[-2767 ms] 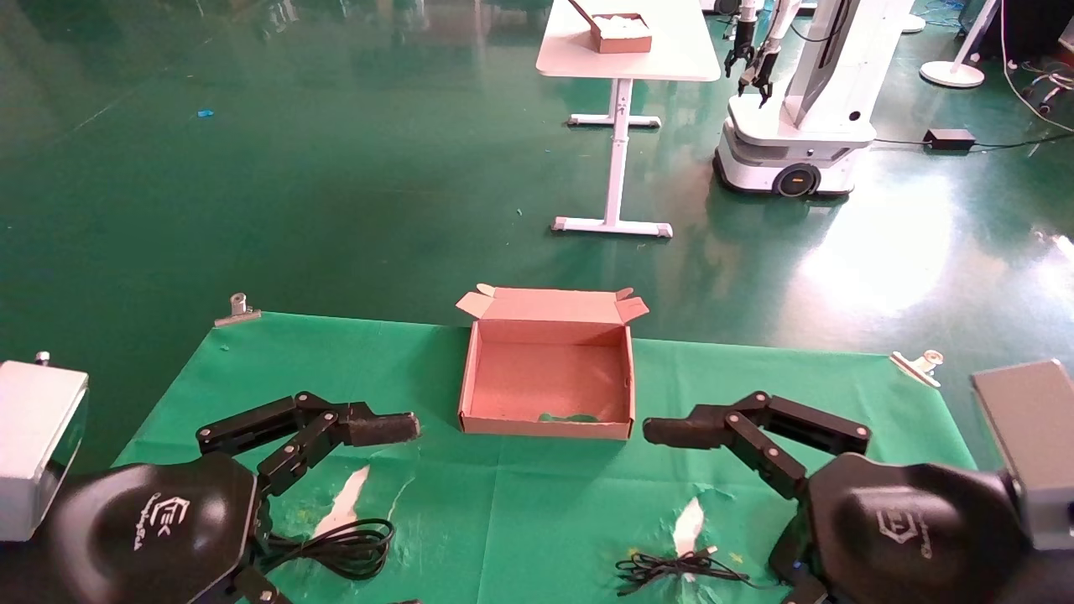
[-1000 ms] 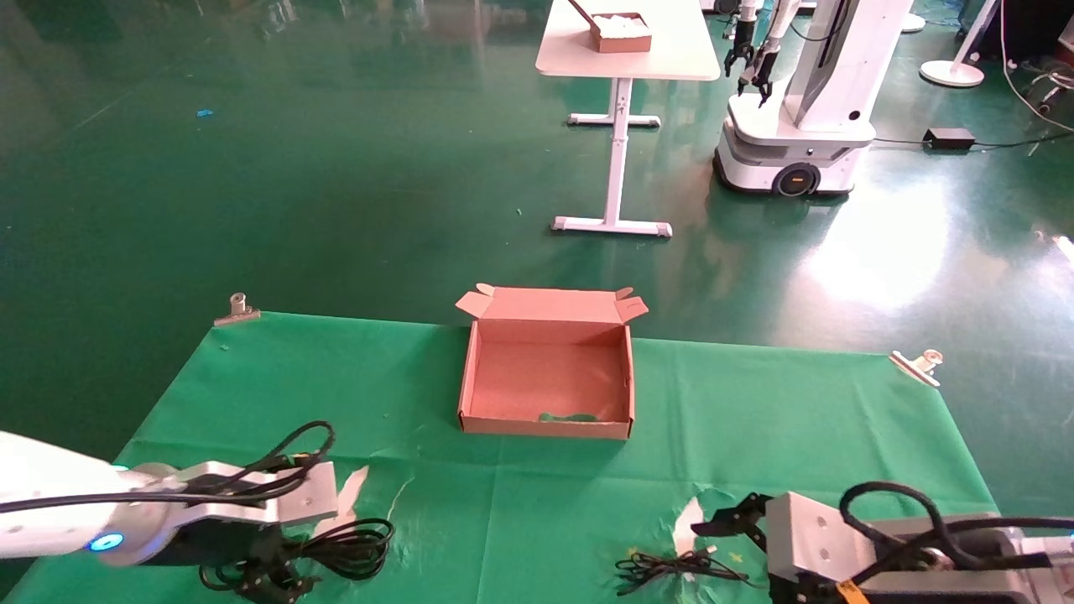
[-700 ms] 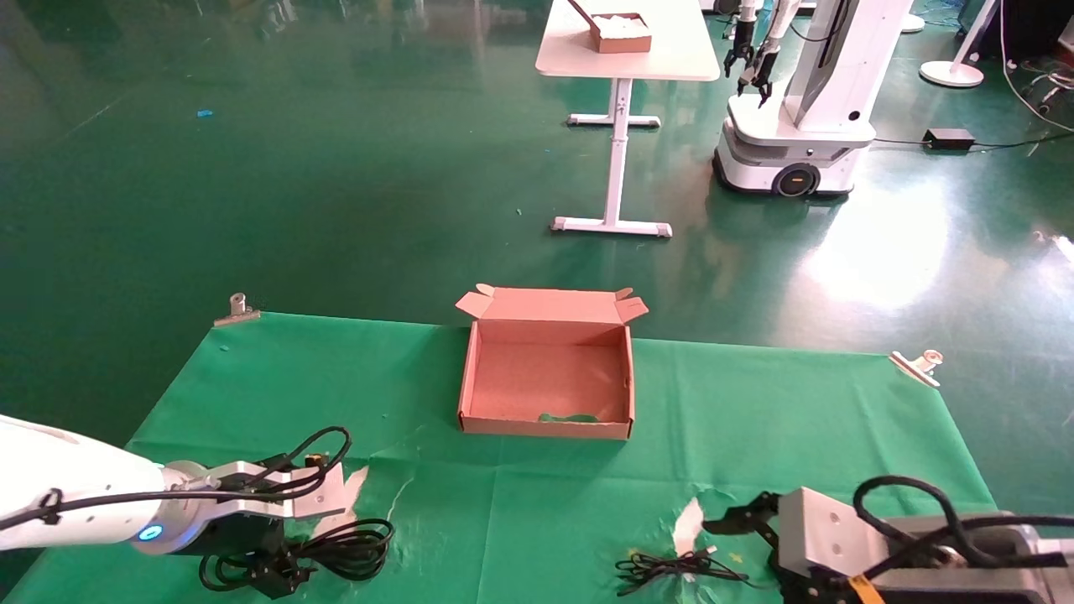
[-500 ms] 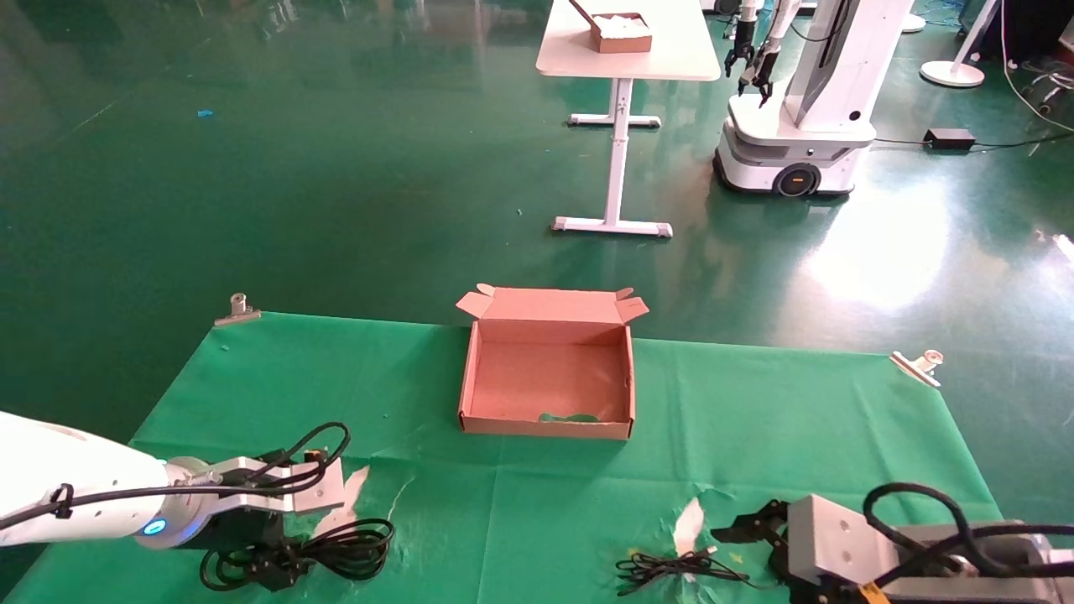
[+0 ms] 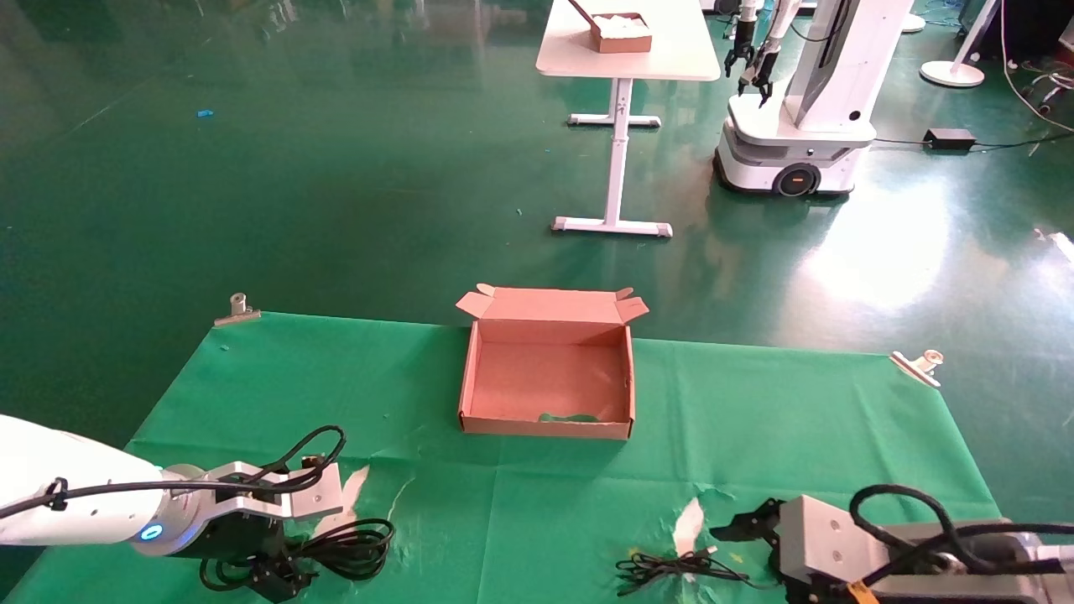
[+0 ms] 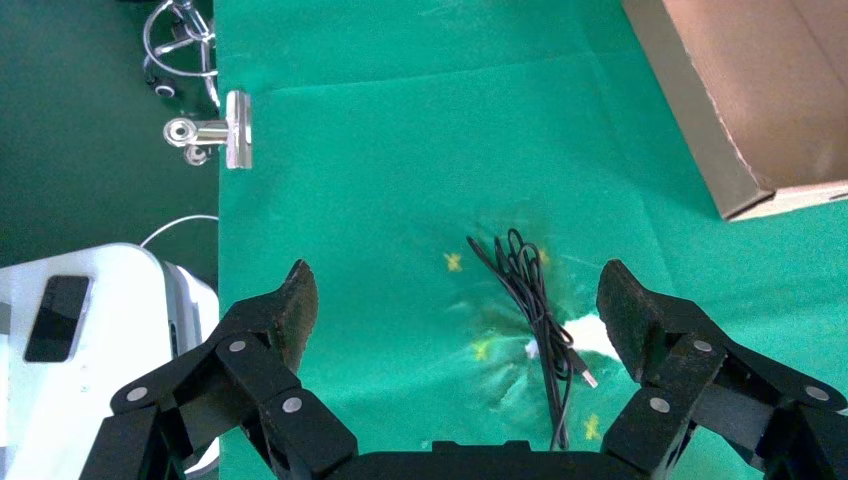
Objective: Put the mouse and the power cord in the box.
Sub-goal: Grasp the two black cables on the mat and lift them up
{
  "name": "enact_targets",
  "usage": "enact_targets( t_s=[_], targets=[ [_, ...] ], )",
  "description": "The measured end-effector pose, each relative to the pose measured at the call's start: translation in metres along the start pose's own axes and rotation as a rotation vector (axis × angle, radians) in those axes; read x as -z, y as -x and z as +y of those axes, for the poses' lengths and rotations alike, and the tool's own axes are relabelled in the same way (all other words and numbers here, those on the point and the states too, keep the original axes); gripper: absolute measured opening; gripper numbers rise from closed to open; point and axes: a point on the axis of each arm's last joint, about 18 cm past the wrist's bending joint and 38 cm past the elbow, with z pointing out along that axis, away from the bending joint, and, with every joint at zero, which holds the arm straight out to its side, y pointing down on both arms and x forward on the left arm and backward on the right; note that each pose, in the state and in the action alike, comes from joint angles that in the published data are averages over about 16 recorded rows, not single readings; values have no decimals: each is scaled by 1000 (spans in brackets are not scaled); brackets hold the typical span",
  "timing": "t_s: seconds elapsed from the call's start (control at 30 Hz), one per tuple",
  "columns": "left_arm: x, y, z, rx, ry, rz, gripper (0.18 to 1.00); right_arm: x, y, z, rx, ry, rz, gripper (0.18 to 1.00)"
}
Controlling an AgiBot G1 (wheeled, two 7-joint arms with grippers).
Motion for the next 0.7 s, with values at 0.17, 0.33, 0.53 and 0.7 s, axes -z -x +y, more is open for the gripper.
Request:
enact_targets(
  t_s=[0.17,0.33,0.53,0.7],
  targets=[
    [0,0,0,4,-8,3,1001,-10,-9,6,45,92,17,1001],
    [-1,1,0,4,-8,4,1001,-31,-24,9,107,196,40,1001],
    [-1,1,0,4,-9,4,1001,-68,-44,3,163,286,53,1001],
    [-1,1,0,4,-9,4,1001,-97,-57,-6,179,323,47,1001]
  ],
)
